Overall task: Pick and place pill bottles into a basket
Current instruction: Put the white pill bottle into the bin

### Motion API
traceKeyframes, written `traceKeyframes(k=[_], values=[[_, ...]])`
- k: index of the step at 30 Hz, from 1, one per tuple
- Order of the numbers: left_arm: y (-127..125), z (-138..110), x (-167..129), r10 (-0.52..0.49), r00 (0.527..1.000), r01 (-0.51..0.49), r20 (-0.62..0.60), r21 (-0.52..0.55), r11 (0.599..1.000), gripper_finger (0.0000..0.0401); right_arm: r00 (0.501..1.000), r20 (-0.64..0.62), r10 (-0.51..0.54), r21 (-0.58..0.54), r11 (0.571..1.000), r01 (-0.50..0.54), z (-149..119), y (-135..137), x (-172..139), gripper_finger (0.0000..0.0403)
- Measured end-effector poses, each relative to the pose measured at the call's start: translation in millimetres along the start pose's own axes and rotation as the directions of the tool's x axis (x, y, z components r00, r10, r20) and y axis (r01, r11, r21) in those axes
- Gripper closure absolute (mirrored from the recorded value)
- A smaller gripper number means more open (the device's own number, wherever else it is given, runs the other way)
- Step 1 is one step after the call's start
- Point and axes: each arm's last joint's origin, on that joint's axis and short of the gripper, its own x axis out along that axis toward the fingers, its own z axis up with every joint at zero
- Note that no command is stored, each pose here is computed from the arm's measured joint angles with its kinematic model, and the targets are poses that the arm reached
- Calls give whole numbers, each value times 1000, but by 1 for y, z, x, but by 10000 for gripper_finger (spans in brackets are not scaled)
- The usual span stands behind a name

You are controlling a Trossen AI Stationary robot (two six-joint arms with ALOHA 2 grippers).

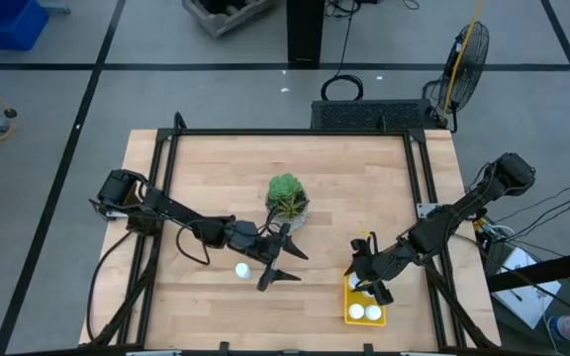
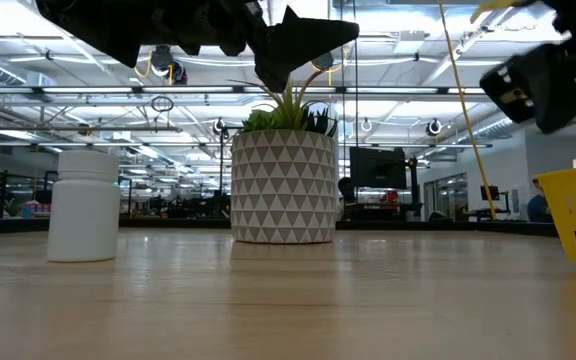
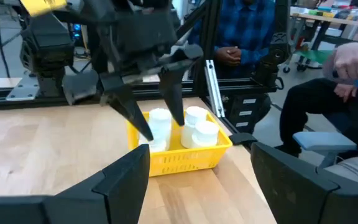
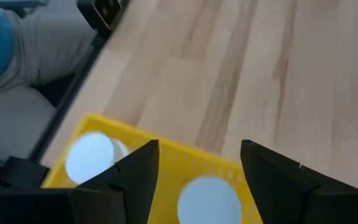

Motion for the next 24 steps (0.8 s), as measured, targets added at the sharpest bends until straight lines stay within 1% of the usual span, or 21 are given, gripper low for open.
traceKeyframes(k=[6,9,12,14,16,18,21,23,24], values=[[3,-5,0,7,999,-9,-53,-27,1000,119,999,35,-3,-73,997,5,20,6,-8,182],[2,-6,-4,0,993,2,-117,16,1000,119,999,37,-19,-94,995,22,20,5,-8,182],[-9,1,-7,24,984,-10,-179,76,997,119,999,31,-28,-101,994,31,19,5,-8,181],[-20,7,-14,72,961,-38,-266,131,991,119,998,42,-53,-106,993,57,20,3,-8,181],[-31,19,-15,128,938,-69,-322,189,979,119,996,60,-72,-116,990,79,22,2,-10,181],[-41,29,-22,172,898,-85,-406,224,971,119,992,88,-95,-116,988,105,25,-2,-10,181],[-52,42,-24,175,851,-84,-496,200,976,119,985,123,-118,-111,985,132,30,-7,-11,181],[-59,45,-28,172,797,-89,-580,168,982,119,978,174,-117,-100,986,136,36,-10,-12,181],[-62,47,-29,169,777,-97,-606,151,984,119,975,189,-117,-102,985,139,38,-11,-12,181]])
